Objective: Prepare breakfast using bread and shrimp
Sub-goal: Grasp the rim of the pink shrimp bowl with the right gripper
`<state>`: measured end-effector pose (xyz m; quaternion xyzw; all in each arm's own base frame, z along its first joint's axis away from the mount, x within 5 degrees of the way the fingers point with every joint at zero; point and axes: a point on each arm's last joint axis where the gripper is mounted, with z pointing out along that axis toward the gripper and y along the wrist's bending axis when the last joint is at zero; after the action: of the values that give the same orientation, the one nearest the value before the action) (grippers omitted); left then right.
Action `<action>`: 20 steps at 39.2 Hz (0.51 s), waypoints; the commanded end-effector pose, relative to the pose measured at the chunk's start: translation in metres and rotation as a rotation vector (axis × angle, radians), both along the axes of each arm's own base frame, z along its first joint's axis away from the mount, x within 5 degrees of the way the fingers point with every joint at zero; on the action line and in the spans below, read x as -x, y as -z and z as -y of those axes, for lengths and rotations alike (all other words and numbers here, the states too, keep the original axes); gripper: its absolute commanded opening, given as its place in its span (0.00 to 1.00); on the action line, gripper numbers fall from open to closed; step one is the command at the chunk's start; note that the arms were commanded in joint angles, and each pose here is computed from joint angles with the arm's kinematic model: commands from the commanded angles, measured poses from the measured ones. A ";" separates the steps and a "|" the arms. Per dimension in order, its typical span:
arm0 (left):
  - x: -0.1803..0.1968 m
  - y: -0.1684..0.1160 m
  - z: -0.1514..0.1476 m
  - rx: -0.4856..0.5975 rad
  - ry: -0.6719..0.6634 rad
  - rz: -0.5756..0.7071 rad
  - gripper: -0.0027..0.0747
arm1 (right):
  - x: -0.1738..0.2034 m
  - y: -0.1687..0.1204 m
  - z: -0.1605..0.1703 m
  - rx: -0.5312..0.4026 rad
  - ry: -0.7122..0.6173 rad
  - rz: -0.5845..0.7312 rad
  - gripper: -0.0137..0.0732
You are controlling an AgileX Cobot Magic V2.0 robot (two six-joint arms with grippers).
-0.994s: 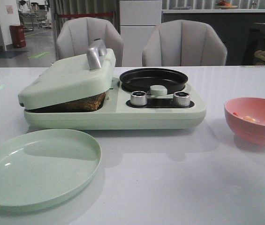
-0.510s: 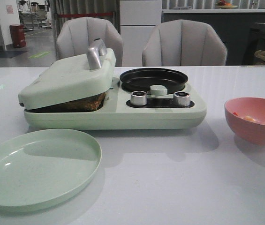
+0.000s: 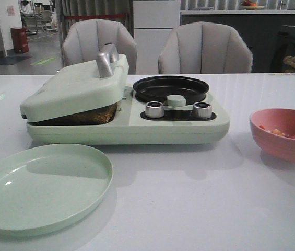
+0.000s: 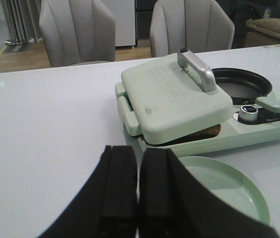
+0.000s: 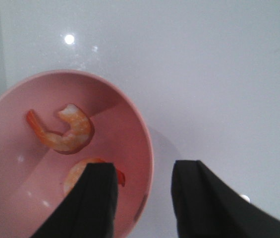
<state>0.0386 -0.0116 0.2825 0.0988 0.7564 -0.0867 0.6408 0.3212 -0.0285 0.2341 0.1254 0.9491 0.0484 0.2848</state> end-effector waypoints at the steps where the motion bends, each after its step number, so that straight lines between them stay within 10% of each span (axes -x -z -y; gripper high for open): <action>1: 0.000 -0.015 0.001 0.044 0.006 0.085 0.18 | -0.016 -0.009 0.003 0.015 -0.016 0.052 0.59; 20: 0.000 -0.015 0.001 0.044 0.006 0.085 0.18 | -0.054 0.030 0.007 0.006 -0.025 -0.039 0.59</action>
<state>0.0386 -0.0116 0.2825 0.0988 0.7564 -0.0867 0.6408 0.3660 -0.0325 0.1846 0.1188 0.9671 0.0499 0.2193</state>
